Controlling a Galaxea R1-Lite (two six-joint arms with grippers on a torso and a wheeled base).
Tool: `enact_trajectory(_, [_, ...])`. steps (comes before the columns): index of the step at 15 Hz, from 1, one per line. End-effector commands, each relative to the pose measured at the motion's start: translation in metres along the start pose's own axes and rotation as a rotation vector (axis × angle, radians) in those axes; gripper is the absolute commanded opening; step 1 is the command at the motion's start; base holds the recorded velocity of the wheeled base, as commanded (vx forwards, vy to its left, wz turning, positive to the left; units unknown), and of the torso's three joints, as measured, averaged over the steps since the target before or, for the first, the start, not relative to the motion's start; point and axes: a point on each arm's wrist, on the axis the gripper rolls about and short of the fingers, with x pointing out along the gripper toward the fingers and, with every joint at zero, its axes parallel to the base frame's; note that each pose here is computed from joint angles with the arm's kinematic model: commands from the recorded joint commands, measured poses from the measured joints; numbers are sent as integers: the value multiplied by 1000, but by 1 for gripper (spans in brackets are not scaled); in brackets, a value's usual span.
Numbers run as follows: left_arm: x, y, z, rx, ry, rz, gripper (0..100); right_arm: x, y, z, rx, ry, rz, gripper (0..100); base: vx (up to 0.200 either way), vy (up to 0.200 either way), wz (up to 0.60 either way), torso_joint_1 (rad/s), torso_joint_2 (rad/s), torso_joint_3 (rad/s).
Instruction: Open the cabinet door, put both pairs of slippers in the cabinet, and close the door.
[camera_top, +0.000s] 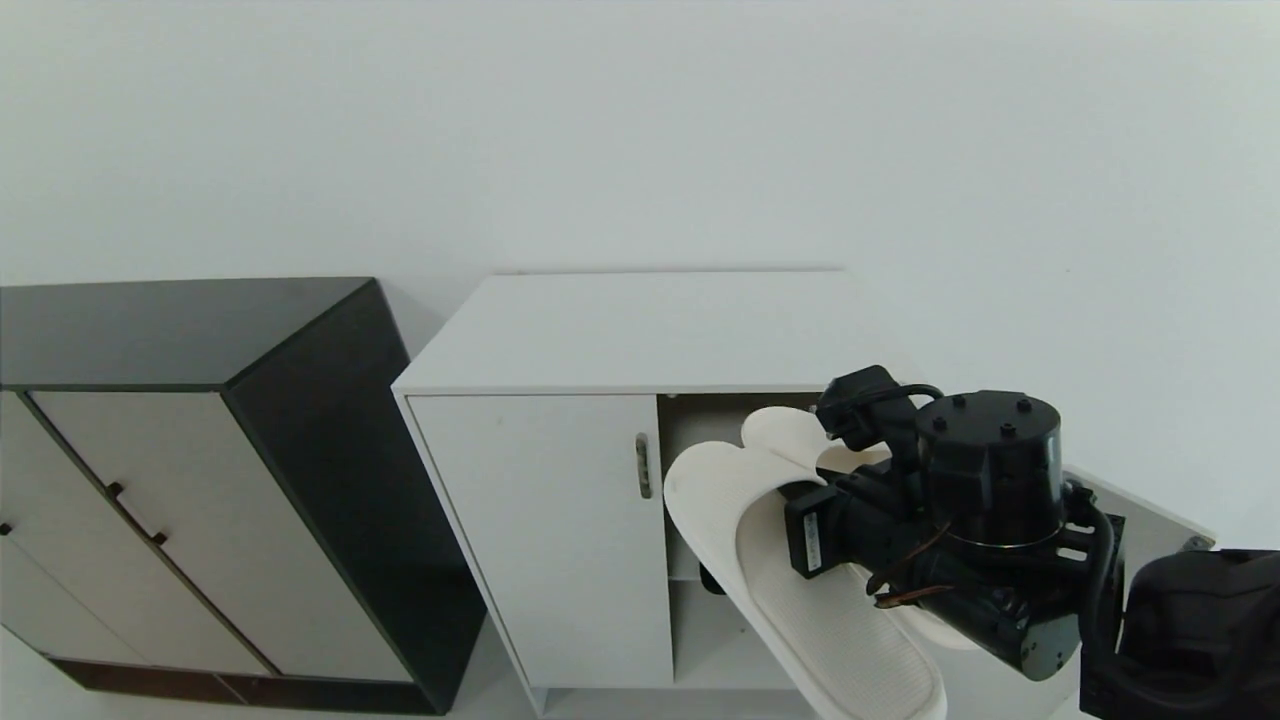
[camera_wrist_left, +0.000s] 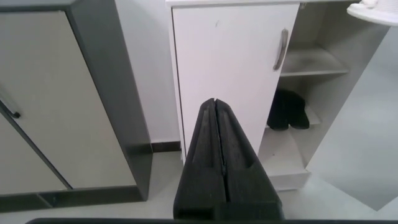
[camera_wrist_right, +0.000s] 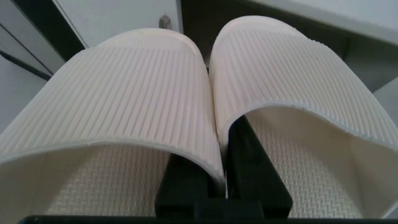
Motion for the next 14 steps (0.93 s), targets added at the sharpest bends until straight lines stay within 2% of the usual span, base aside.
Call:
enact_trajectory(1, [0,0,0,0,1,0,0,1,1,-2,-2,5,1,0,0,0,0,-212,535,310])
enact_trajectory(14, [0,0,0,-2,1,0,0,2,1,-6,-16,20,0,0,0,0,0,-186,506,316])
